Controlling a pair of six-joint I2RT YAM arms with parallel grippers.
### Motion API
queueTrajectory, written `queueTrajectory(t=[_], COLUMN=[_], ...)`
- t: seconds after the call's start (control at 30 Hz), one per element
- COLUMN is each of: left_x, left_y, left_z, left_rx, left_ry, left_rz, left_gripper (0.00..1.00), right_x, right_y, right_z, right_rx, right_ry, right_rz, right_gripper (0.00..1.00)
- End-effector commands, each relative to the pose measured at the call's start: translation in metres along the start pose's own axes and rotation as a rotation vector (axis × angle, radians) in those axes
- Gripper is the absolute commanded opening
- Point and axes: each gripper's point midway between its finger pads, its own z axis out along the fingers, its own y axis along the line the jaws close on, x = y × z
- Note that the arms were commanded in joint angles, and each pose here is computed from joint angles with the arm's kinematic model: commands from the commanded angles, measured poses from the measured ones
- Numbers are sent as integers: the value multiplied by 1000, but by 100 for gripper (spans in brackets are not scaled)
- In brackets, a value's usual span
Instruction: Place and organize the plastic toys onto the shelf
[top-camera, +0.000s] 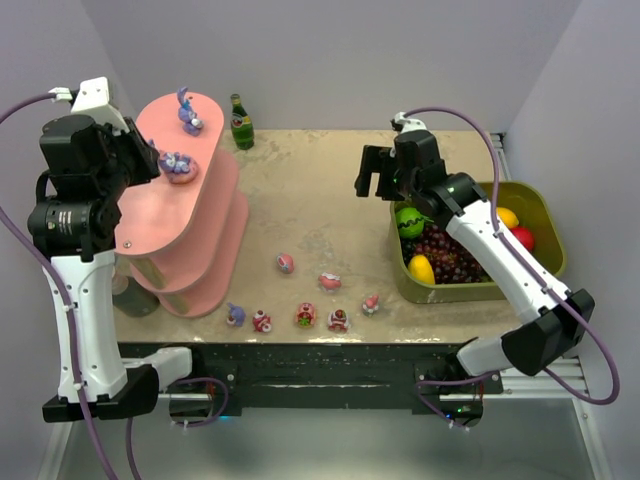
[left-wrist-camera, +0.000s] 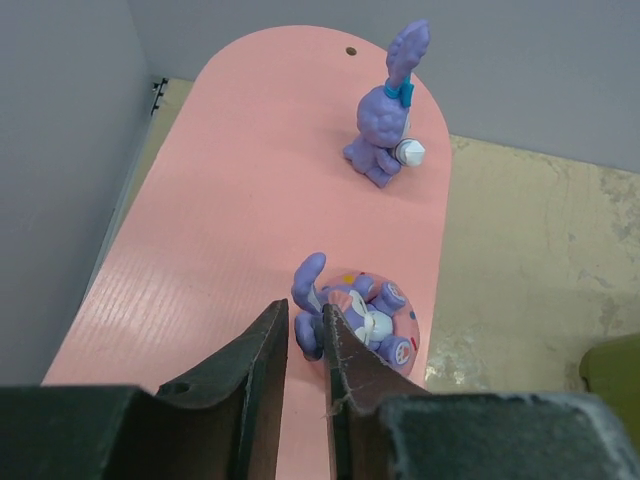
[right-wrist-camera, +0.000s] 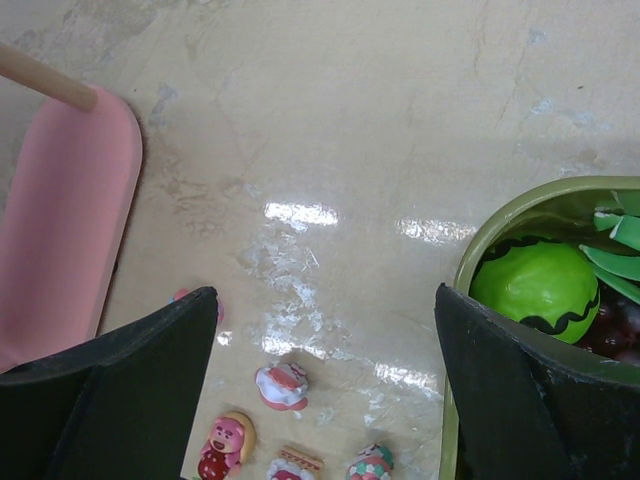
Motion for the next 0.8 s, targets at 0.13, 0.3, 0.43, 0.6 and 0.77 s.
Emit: queueTrajectory(t=[0.13,0.3,0.43,0.6,0.77], left_x=[-2,-10,-20,-31,-45], left_y=[11,12,13,11,1], left_z=[-1,-9,-19,-34,-49], left_rx=[-56,-65,-78,-69,-16], left_ry=[8,-25,-65,-117,-182], left_rz=[20,13,5,-6,-1], left_gripper=[41,56,72,88,92], right_x=[-14,-15,-16,-18,-7], right_y=[4,4,7,13,42], right_z=[-16,-17,-19,-22,-24], right_rx=[-31,-32,-44,-89,-255], right_ry=[-57,-60,-59,-65,-30], right_rz=[23,22,19,-11,-57], right_gripper=[93,93,94,98,99])
